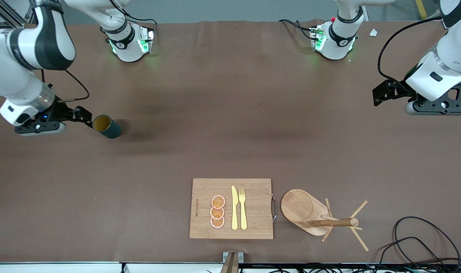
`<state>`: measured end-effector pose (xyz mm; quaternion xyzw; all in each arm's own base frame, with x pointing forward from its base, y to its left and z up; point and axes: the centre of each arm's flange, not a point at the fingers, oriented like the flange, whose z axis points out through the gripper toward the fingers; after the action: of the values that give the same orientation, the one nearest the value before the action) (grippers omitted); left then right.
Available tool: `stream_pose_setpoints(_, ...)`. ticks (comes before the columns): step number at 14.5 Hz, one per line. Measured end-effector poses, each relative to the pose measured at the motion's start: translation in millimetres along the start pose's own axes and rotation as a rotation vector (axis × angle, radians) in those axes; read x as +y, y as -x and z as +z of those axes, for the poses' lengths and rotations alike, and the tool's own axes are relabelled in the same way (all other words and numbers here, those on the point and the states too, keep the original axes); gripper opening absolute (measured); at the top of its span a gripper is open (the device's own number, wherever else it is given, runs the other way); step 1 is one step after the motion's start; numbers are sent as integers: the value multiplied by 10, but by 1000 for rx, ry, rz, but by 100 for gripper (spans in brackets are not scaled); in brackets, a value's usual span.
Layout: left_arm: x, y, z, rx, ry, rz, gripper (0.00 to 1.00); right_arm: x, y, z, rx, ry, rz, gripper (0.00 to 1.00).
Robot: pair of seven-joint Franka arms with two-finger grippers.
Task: Pass cup and hang on rack
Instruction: 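Lower the right gripper and grasp the teal mug rim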
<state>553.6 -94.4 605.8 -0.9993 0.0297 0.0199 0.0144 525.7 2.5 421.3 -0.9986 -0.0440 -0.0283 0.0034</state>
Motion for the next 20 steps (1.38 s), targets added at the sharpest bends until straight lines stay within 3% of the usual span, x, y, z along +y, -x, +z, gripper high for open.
stream_pose_setpoints(8, 121, 3, -1, 4, 0, 22, 100, -442, 258, 543, -7, -4, 38, 100)
stream_pose_setpoints(20, 129, 2, -5, 7, 1, 23, 100, -280, 557, 1158, -106, 2, 79, 100)
